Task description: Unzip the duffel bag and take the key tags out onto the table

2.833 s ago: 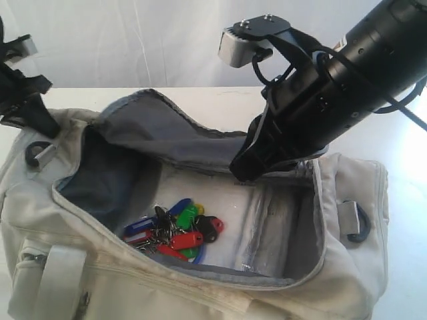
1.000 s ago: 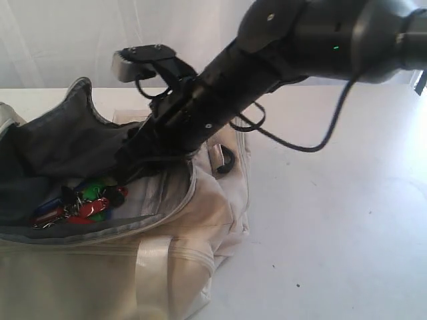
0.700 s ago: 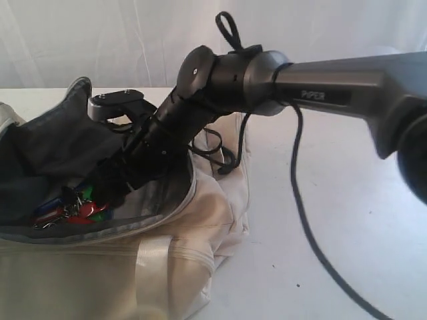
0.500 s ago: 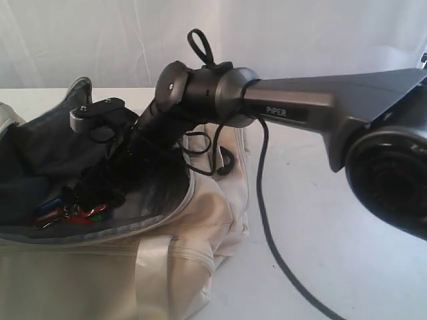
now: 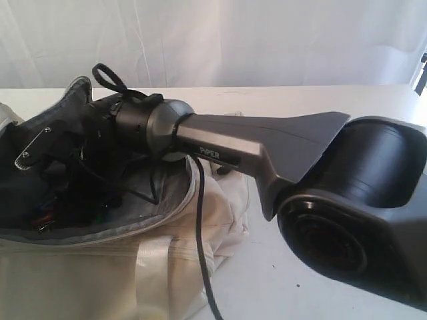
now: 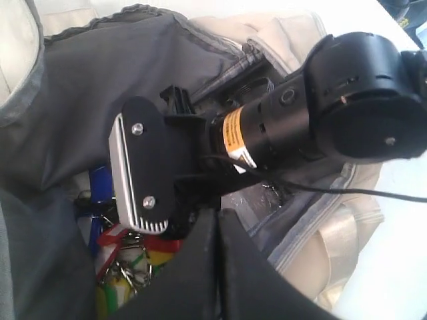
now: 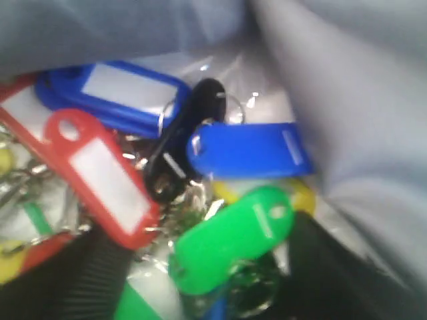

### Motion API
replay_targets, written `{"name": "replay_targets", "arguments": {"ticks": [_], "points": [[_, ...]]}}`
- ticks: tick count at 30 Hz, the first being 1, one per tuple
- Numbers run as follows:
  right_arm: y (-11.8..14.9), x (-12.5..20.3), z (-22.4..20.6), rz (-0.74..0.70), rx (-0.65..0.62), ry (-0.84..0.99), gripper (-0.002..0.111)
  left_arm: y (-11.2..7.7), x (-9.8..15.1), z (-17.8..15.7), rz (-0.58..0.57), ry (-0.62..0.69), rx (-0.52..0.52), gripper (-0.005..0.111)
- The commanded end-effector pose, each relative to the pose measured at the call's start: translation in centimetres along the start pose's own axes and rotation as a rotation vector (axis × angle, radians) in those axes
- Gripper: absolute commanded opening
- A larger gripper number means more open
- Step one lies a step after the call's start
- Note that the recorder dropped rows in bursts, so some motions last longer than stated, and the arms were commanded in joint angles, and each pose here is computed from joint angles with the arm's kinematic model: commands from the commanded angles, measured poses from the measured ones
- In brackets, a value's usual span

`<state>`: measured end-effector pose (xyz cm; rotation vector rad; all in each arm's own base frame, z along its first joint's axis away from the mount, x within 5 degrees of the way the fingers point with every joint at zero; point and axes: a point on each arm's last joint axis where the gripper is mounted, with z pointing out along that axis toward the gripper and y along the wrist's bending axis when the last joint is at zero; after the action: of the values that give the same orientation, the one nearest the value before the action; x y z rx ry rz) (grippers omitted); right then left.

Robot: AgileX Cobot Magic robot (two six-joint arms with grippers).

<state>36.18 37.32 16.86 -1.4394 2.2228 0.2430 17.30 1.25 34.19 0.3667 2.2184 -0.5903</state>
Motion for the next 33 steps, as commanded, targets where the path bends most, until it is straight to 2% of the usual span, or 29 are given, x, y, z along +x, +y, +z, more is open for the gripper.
{"name": "replay_targets", "arguments": {"ticks": [1, 2, 3, 7, 12, 20, 28, 33], "points": [[0.3, 2.2, 1.5, -0.031, 0.07, 0.218, 0.02, -0.4, 0.0, 0.0, 0.003, -0.014, 0.022, 0.0], [0.1, 2.6, 1.4, -0.035, 0.082, 0.252, 0.007, -0.4, 0.0, 0.0, 0.006, -0.014, 0.021, 0.0], [-0.4, 2.9, 1.3, -0.036, 0.1, 0.285, 0.001, -0.4, 0.0, 0.0, 0.01, -0.015, 0.021, 0.0], [-1.4, 3.2, 0.2, 0.025, 0.102, 0.302, 0.0, -0.3, 0.0, 0.0, 0.015, -0.017, 0.017, 0.0], [-2.4, 1.4, -4.1, 0.076, 0.092, 0.172, 0.0, -0.1, 0.0, 0.0, 0.023, -0.019, -0.006, 0.0], [-2.8, -0.6, -10.1, 0.069, 0.138, 0.029, 0.0, -0.1, 0.0, 0.0, 0.025, -0.019, -0.012, 0.0], [-2.7, -0.8, -11.1, 0.067, 0.135, 0.019, 0.0, -0.1, 0.0, 0.0, 0.024, -0.019, -0.012, 0.0], [-2.7, -1.0, -12.3, 0.056, 0.144, -0.004, 0.0, 0.6, 0.9, 0.7, -0.017, -0.024, -0.041, 0.0]]}}
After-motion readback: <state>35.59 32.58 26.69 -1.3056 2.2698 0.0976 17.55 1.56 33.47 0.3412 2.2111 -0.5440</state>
